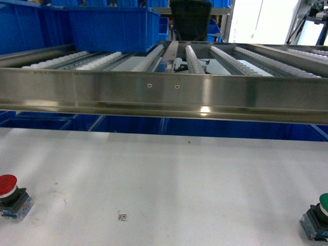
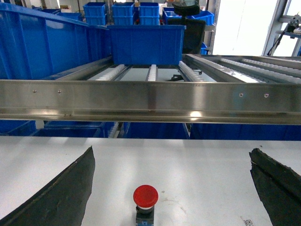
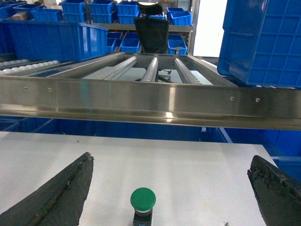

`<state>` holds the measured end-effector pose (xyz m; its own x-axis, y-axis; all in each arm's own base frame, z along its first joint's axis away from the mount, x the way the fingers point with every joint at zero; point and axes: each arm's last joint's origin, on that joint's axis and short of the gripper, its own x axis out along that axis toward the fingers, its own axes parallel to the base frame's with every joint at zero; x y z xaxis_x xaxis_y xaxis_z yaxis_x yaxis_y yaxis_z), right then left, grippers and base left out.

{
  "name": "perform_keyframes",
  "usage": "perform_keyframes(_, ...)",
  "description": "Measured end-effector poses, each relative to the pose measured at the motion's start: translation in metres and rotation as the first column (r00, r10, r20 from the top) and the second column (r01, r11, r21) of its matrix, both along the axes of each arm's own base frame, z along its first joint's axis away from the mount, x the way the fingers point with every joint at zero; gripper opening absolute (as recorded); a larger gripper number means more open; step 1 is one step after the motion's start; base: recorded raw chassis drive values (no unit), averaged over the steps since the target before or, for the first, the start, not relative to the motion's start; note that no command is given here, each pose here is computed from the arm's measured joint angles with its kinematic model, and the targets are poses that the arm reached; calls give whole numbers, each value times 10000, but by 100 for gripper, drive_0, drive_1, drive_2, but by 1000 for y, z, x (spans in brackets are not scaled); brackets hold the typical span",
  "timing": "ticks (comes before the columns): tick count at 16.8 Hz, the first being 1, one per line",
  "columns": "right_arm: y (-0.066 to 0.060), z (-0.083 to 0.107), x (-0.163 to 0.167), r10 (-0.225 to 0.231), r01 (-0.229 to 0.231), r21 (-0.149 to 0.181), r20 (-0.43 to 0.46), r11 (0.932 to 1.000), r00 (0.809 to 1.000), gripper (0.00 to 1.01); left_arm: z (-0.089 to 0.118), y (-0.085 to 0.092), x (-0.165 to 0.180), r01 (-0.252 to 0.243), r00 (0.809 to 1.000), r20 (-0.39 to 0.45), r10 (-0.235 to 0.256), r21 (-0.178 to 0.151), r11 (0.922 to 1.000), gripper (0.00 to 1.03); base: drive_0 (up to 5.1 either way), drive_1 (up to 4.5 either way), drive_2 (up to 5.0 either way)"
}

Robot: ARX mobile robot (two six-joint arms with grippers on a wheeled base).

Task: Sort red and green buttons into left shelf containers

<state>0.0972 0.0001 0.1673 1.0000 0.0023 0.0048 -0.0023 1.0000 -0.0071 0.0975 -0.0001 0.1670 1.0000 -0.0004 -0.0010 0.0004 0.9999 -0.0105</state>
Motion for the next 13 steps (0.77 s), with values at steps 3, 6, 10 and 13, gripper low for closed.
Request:
perform_keyframes(3,0,0,0,0,0,0,0,10000,10000,98,0,0,0,-4,10000,0,4,0,10000,98,0,0,0)
perform_keyframes(6,0,0,0,0,0,0,-4,10000,10000,98,0,0,0,-8,10000,-15,8,0,10000,98,0,0,0)
perform_keyframes(10,6,4,8,163,-159,-175,210,9997,9996,98,-1,8,5,-173,9997,-160,172,-112,9998,98,0,0,0)
perform_keyframes(13,10,1,22,395,-402,-348,-201,9986,9990,98,0,10,16,-164,9996,-239,156,-319,9994,98,0,0,0)
